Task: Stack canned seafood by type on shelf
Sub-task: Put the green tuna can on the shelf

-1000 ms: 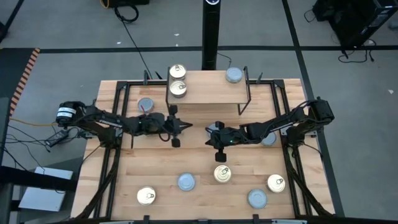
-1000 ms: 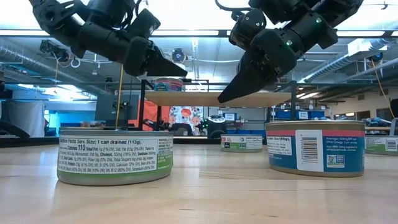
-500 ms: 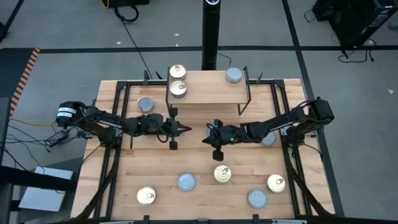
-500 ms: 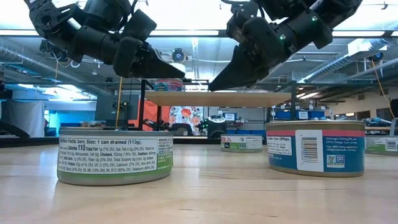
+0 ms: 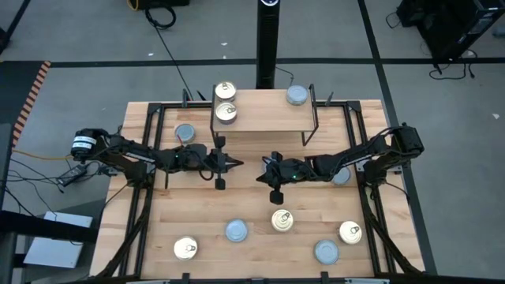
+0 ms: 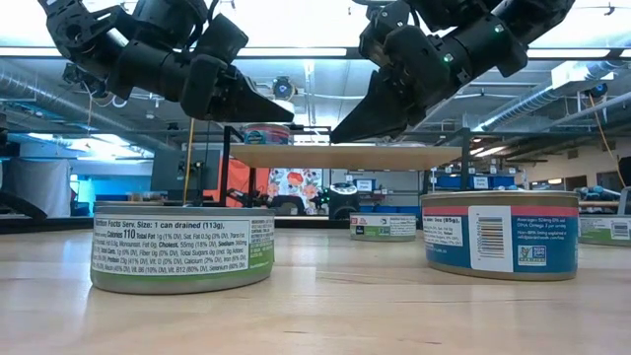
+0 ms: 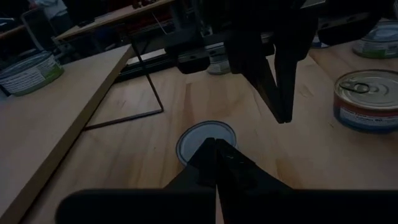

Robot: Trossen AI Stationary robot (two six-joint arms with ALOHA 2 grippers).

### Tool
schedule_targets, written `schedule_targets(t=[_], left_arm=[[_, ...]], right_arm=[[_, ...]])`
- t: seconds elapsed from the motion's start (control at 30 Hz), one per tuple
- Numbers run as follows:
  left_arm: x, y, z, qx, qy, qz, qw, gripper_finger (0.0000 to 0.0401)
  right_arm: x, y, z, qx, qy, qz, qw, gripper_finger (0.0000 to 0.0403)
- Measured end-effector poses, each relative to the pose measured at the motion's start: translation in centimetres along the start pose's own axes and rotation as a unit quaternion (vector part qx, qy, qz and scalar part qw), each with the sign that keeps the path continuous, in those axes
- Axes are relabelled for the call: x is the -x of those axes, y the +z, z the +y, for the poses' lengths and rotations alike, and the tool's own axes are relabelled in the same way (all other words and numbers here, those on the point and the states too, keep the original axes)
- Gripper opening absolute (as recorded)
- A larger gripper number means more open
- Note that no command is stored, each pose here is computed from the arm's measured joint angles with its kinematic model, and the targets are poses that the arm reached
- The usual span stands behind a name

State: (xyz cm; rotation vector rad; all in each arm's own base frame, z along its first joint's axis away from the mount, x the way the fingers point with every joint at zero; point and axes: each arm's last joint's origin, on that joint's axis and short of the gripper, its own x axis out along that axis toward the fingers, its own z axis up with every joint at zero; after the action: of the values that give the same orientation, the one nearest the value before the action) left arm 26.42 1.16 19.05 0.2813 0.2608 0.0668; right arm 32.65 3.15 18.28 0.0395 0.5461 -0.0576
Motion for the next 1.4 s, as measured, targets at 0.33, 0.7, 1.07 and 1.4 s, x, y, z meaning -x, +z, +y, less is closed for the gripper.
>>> schedule_targets(t=[0.33, 0.7, 1.07, 1.4], left_arm=[[0.0, 0.0, 0.0, -0.002, 0.001, -0.002, 1.000, 0.0002], [0.0, 0.0, 0.0, -0.003, 0.001, -0.002, 1.000, 0.0002], [0.0, -0.1, 0.0, -0.015, 0.000, 0.003, 1.000, 0.0002], [0.0, -0.1, 0.0, -0.028, -0.001, 0.005, 1.000, 0.0002]], right_arm=[[0.0, 0.0, 0.0, 0.012, 0.000, 0.000, 1.000, 0.0009], [0.0, 0.0, 0.0, 0.013, 0.000, -0.002, 1.000, 0.0010], [0.0, 1.3, 0.0, 0.006, -0.001, -0.005, 1.000, 0.0023], [2.4, 5.2, 0.5, -0.042, -0.059, 0.190, 0.979, 0.0037]])
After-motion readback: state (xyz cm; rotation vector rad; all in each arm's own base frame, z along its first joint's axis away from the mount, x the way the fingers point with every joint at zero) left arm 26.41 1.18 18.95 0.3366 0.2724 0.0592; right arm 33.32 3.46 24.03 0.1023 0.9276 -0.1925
